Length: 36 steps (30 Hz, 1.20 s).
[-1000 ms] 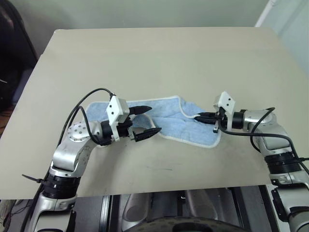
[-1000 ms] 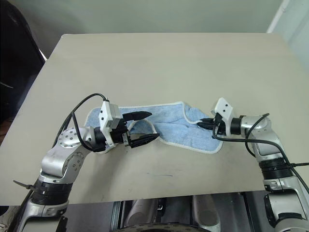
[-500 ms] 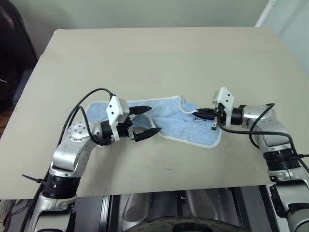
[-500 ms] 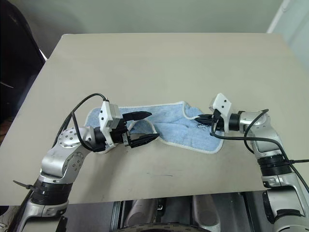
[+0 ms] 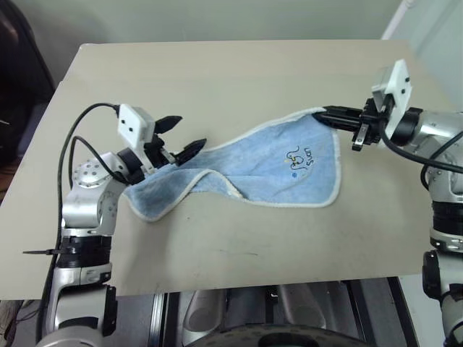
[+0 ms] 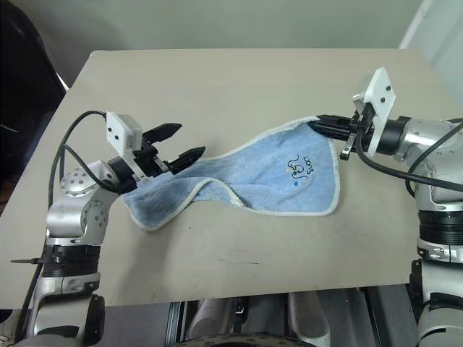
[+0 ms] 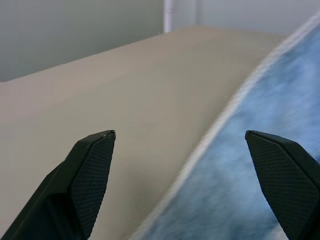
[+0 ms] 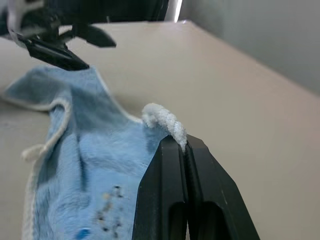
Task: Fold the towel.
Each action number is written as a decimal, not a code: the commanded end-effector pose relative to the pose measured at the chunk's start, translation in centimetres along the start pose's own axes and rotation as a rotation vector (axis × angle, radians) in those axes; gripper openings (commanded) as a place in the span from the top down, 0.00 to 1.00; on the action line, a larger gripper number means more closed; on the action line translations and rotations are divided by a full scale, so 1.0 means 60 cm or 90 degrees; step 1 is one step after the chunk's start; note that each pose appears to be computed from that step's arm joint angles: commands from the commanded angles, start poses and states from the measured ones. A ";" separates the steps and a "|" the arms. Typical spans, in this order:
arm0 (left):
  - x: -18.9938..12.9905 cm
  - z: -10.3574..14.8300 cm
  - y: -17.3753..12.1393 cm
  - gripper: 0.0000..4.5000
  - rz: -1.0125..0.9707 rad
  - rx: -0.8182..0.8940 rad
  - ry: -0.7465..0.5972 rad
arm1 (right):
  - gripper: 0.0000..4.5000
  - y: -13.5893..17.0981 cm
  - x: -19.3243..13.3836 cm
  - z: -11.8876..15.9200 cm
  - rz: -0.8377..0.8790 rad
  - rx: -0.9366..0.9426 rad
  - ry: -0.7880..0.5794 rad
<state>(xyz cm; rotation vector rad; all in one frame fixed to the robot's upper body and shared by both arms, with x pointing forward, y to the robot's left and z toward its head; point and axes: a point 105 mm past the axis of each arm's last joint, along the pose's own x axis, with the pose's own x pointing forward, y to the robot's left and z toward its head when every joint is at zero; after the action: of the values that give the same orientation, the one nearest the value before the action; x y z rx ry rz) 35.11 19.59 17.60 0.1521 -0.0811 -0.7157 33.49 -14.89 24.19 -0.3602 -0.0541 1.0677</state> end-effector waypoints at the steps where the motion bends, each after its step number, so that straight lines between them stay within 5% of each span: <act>1: -0.026 -0.006 0.034 0.00 0.030 0.009 0.009 | 1.00 0.000 -0.010 0.069 0.000 -0.051 -0.066; 8: -0.063 -0.021 0.093 0.00 0.087 -0.031 0.039 | 1.00 -0.005 -0.028 0.160 0.028 -0.080 -0.146; 19: -0.122 -0.074 0.146 0.00 0.127 -0.107 0.088 | 1.00 0.019 -0.035 0.223 0.093 -0.124 -0.188; 36: -0.047 -0.115 0.123 0.00 0.028 -0.157 0.161 | 1.00 0.059 -0.026 0.248 0.175 -0.128 -0.200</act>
<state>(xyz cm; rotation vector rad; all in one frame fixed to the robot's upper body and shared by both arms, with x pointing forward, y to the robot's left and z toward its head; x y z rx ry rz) 38.45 27.99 11.40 -0.0308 0.2513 -0.6285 27.63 -11.14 36.46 -0.3452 -0.3605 1.3679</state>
